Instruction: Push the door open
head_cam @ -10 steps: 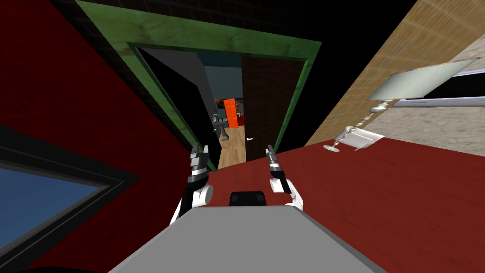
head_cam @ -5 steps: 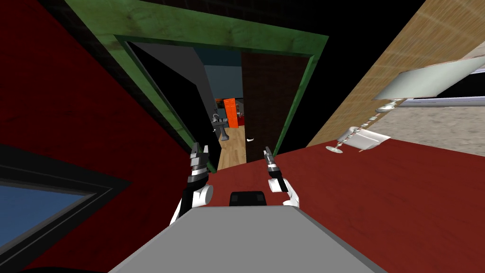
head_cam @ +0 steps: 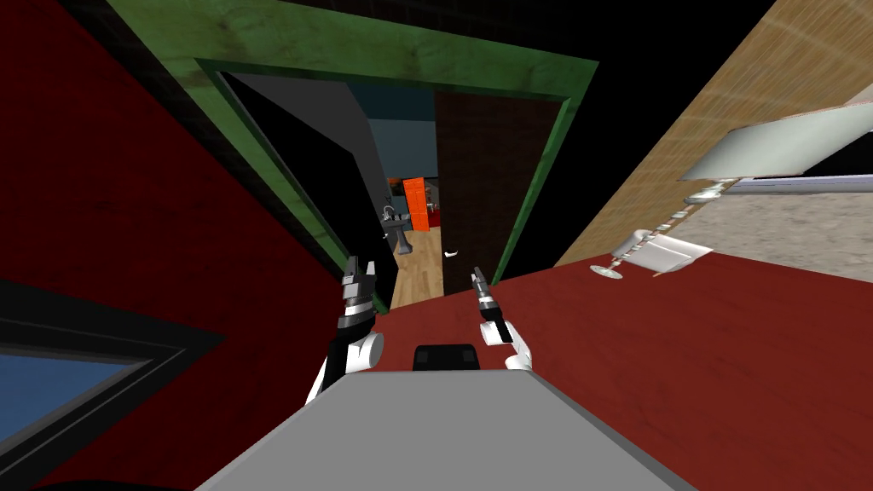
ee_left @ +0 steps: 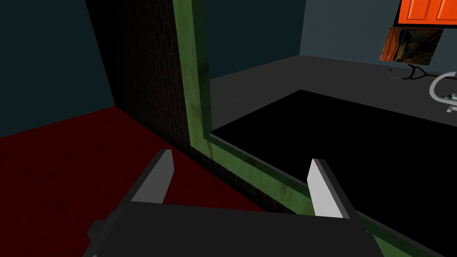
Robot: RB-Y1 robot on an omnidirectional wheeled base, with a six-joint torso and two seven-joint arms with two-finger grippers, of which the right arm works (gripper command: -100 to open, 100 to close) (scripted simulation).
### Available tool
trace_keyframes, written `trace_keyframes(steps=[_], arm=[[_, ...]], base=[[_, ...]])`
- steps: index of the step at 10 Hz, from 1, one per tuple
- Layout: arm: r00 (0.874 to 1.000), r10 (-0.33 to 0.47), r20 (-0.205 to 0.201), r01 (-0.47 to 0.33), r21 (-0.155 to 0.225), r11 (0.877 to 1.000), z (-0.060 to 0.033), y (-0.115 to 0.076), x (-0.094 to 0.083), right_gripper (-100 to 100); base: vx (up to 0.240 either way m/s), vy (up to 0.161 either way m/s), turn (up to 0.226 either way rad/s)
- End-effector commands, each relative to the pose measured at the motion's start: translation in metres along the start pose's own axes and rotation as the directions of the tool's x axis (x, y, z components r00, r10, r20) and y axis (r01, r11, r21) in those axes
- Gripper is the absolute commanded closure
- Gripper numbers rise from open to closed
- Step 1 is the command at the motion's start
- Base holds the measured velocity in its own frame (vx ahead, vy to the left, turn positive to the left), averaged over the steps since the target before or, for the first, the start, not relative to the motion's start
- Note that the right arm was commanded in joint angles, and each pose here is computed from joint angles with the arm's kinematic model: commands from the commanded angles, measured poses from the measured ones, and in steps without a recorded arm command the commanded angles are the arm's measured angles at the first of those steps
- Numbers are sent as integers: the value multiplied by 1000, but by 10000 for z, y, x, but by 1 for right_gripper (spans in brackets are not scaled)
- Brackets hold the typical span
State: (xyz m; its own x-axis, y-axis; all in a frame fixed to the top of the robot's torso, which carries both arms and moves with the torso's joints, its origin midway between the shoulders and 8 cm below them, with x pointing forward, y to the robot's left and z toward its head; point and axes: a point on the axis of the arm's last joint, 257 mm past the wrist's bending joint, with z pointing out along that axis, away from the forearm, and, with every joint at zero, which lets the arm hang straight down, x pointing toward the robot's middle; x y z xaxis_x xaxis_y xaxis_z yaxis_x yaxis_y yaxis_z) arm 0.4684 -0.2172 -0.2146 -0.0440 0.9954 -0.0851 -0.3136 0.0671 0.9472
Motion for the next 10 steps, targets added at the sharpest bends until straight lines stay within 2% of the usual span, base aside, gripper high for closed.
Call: trace_keyframes(steps=[1, 3, 8, 10], arm=[[1000, 10, -11, -10, 24, 1000, -32, -142, 56, -100], [1000, 16, -17, -15, 38, 999, -45, -231, 87, -100], [998, 45, -43, -40, 108, 993, -125, -646, 238, -100], [998, 50, -48, -44, 122, 992, -144, -721, 267, -100]], base=[[100, -18, 15], [89, -6, 11], [84, -6, 13], [90, -23, 13]])
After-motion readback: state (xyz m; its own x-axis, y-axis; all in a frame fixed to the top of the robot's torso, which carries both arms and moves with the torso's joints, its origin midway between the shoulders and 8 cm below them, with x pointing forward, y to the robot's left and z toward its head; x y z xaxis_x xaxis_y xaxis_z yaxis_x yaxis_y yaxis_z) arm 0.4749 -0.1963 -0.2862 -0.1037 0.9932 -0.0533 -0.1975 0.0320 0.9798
